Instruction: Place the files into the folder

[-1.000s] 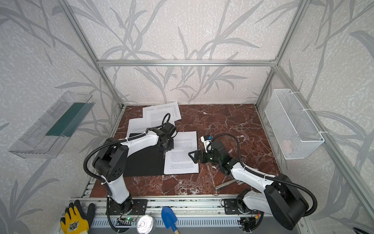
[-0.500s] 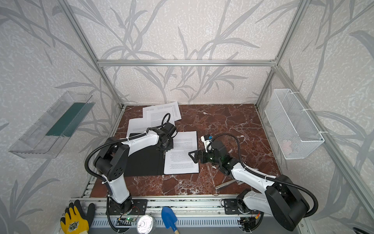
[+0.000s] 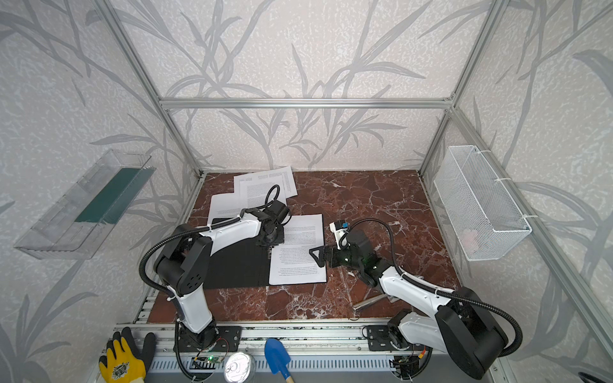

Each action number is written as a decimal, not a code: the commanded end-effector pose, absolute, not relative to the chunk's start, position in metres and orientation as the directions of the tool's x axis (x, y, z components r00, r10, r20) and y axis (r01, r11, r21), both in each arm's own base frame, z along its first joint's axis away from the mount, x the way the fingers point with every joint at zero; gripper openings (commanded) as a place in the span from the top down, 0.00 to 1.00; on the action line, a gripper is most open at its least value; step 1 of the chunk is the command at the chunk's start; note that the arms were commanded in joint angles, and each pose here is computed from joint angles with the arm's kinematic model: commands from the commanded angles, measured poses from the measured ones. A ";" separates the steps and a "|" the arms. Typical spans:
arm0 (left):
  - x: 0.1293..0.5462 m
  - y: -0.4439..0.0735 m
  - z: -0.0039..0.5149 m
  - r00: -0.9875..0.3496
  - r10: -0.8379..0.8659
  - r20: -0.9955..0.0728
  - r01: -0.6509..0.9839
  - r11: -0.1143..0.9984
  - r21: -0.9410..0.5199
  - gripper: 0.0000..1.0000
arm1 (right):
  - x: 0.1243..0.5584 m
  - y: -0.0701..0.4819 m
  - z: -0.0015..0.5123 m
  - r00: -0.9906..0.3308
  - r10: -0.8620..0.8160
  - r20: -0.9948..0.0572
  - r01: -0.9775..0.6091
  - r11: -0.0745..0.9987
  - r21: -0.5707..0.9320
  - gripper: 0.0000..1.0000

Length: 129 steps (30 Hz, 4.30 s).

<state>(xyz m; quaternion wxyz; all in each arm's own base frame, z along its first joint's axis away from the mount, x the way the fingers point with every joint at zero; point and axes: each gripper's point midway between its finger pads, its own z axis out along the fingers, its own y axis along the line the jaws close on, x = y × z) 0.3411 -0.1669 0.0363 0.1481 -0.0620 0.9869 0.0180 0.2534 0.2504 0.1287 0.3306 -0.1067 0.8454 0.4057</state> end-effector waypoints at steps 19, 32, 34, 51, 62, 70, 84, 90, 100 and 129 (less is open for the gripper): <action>0.343 -0.192 0.070 -0.935 -0.085 -0.344 -0.089 0.996 -0.005 0.92 | 0.256 0.247 0.147 -0.719 0.094 -0.689 -0.476 0.655 0.587 0.01; 0.349 -0.247 0.089 -0.915 -0.081 -0.396 -0.064 0.996 -0.056 0.94 | 0.258 0.236 0.150 -0.695 0.101 -0.712 -0.462 0.697 0.549 0.01; 0.350 -0.260 0.090 -0.915 -0.072 -0.398 -0.052 0.997 -0.061 0.93 | 0.259 0.232 0.151 -0.689 0.107 -0.717 -0.451 0.711 0.540 0.01; 0.363 -0.342 0.087 -0.922 -0.074 -0.379 -0.058 0.997 -0.052 0.94 | 0.267 0.162 0.160 -0.581 0.246 -0.776 -0.254 0.850 0.460 0.01; 0.359 -0.388 0.065 -0.924 -0.116 -0.364 -0.083 0.991 -0.104 0.94 | 0.269 0.151 0.162 -0.569 0.273 -0.776 -0.223 0.857 0.464 0.01; 0.361 -0.402 0.056 -0.931 -0.138 -0.339 -0.091 0.984 -0.150 0.86 | 0.269 0.153 0.161 -0.580 0.284 -0.764 -0.227 0.844 0.486 0.01; 0.371 -0.347 0.168 -0.875 -0.166 -0.456 -0.065 0.971 -0.229 0.37 | 0.266 0.163 0.175 -0.568 0.276 -0.775 -0.299 0.809 0.507 0.01; 0.387 -0.252 0.160 -0.865 -0.260 -0.430 -0.125 0.940 -0.317 0.24 | 0.268 0.198 0.164 -0.627 0.217 -0.748 -0.412 0.723 0.555 0.01; 0.437 -0.073 0.122 -0.726 -0.609 -0.319 -0.412 0.757 -0.508 0.01 | 0.259 0.240 0.158 -0.658 0.130 -0.742 -0.541 0.604 0.585 0.01; 0.576 0.004 0.044 -0.858 -0.442 -0.263 -0.100 0.644 -0.758 0.18 | 0.250 0.262 0.170 -0.691 0.145 -0.708 -0.595 0.443 0.671 0.01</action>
